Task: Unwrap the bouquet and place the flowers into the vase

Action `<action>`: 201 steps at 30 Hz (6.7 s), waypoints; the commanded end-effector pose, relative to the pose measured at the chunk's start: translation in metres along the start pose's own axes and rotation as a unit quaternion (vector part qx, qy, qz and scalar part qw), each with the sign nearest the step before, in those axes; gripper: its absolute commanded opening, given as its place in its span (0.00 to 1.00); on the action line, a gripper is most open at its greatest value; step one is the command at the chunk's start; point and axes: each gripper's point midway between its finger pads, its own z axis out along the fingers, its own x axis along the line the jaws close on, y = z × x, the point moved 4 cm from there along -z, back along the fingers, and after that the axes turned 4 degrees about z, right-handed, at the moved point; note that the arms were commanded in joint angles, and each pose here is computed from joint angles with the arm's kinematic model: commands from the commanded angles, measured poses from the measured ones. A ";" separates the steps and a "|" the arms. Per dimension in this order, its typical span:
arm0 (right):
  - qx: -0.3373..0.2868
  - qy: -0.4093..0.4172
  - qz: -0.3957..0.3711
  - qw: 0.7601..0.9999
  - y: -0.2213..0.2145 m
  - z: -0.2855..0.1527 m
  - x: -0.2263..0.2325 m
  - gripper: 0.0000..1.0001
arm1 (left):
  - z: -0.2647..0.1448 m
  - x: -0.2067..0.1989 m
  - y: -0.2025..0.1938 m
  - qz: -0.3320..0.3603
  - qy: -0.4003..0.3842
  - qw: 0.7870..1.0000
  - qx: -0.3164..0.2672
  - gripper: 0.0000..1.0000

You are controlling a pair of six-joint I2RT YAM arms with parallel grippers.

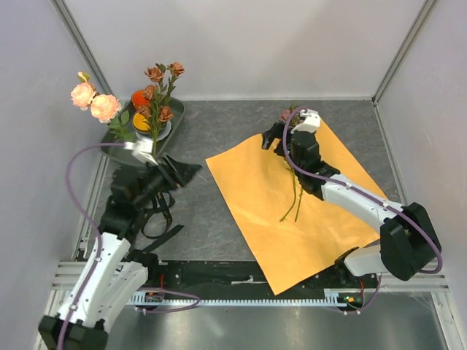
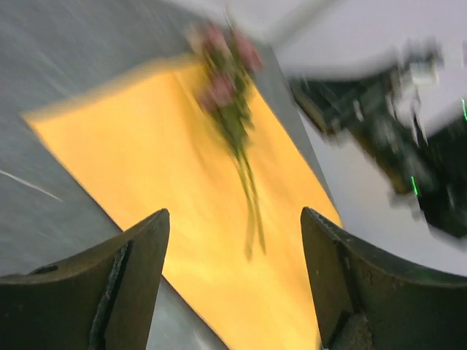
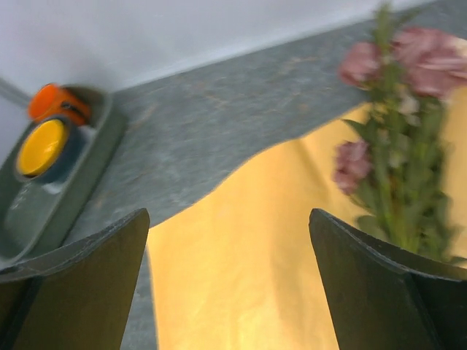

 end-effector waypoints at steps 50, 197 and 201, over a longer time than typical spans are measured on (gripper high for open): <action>0.224 -0.278 -0.103 0.928 -0.081 0.006 -0.190 0.01 | -0.021 -0.093 -0.162 0.022 -0.206 0.948 0.240 0.77; -0.050 0.404 0.077 0.910 0.097 -0.131 0.124 0.00 | -0.093 -0.054 -0.007 0.157 0.003 0.988 0.011 0.81; -0.100 0.388 0.097 0.911 0.099 -0.117 0.146 0.00 | -0.114 -0.042 0.017 0.145 0.028 0.987 -0.056 0.79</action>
